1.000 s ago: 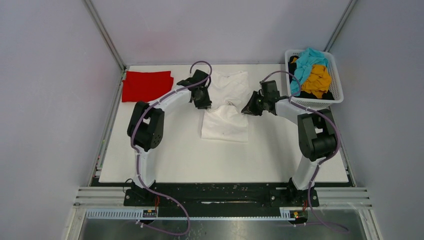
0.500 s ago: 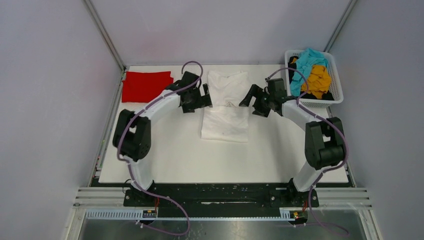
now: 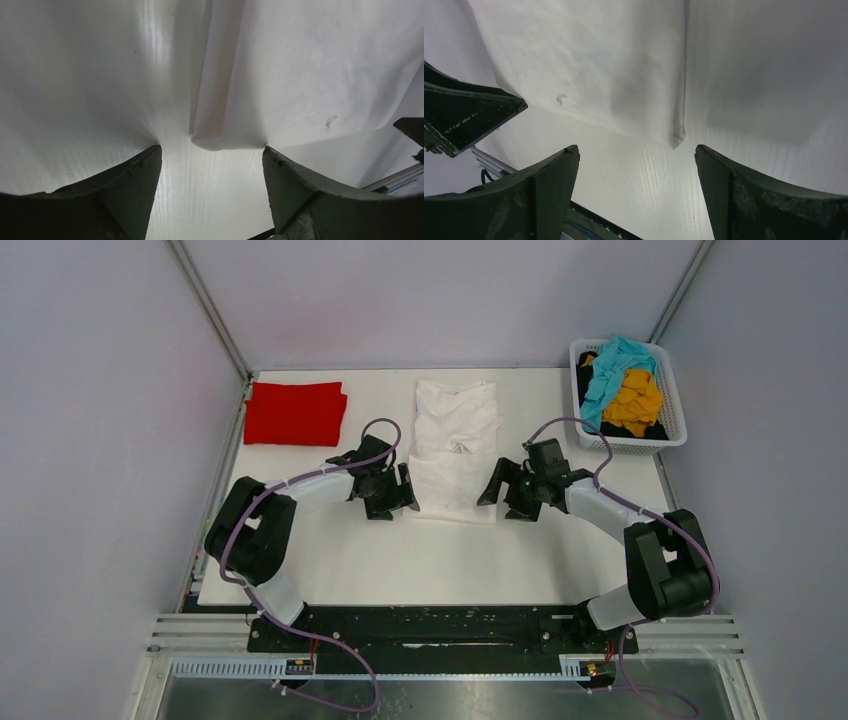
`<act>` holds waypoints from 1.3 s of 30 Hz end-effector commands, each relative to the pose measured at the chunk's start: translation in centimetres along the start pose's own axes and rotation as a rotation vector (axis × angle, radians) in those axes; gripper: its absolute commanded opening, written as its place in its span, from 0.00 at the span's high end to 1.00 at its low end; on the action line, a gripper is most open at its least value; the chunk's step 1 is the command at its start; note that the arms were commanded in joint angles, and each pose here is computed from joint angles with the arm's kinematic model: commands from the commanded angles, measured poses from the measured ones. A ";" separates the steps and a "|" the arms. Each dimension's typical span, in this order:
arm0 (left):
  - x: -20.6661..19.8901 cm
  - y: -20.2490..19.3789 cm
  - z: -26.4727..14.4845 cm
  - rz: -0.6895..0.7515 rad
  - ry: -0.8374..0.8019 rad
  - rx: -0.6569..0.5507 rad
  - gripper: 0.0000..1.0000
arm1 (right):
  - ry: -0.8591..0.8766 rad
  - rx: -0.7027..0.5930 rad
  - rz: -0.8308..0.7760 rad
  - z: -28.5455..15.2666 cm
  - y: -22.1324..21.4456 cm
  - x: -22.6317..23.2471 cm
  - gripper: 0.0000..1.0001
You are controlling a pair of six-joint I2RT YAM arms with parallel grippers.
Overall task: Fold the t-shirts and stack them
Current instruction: Grab one side of the 2/3 rectangular tshirt with both arms, then fold the long partially folded tshirt into a neat square
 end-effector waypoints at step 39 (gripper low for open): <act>2.6 -7.4 -3.9 0.091 -0.134 0.103 1.00 | 0.140 0.268 -0.170 -3.7 -10.5 2.1 1.00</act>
Point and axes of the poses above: each gripper's point midway between its finger pads, its own z axis out along the fingers, its own x axis along the line the jaws close on, y = z × x, the point moved 4 cm from there along -z, back along the fingers, and after that the axes turned 14 degrees about -z, right-handed, at the moved point
